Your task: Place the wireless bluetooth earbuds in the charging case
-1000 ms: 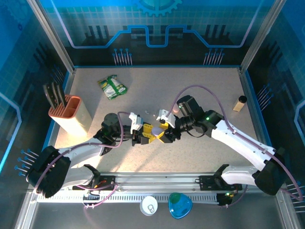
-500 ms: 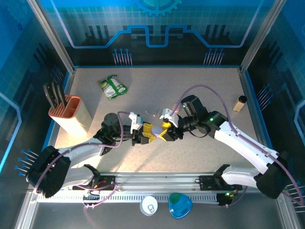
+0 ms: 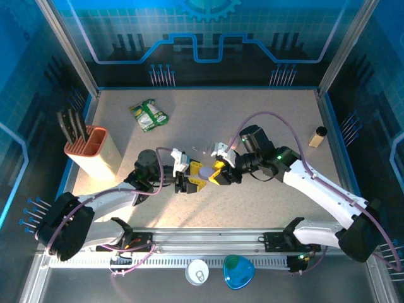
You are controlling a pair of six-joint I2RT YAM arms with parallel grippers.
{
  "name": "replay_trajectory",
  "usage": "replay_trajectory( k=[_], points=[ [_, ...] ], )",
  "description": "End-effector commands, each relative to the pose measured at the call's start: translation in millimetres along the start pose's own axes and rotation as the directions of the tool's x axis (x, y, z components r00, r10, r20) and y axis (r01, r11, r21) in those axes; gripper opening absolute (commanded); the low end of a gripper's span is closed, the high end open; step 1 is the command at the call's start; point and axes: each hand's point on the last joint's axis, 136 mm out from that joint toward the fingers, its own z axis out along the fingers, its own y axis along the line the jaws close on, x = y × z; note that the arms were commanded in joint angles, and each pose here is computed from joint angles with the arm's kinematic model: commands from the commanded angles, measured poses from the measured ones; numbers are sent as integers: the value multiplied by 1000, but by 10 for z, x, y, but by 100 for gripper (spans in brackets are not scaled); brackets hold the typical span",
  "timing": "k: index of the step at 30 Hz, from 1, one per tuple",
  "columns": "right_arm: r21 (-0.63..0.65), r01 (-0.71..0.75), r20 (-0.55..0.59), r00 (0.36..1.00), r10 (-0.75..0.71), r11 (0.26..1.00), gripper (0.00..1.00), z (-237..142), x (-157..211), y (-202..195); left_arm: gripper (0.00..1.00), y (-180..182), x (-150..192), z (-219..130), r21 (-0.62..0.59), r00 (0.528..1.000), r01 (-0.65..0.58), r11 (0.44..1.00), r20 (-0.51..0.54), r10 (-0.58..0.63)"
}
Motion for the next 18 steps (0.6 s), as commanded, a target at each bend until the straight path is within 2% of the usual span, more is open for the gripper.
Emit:
replay_trajectory(
  k=[1, 9, 15, 18],
  points=[
    [-26, 4, 22, 1000, -4, 1000, 31, 10, -62, 16, 52, -24, -140, 37, 36, 999, -38, 999, 23, 37],
    [-21, 8, 14, 1000, -7, 1000, 30, 37, -49, 0, 52, -3, -169, 46, 28, 999, -26, 999, 26, 25],
    [-13, 8, 17, 1000, -7, 1000, 30, 31, -59, -10, 45, -26, -141, 43, 41, 999, -27, 999, 22, 27],
    [-15, 8, 28, 1000, -7, 1000, 30, 18, -78, 4, 50, -28, -133, 39, 39, 999, -37, 999, 24, 36]
  ],
)
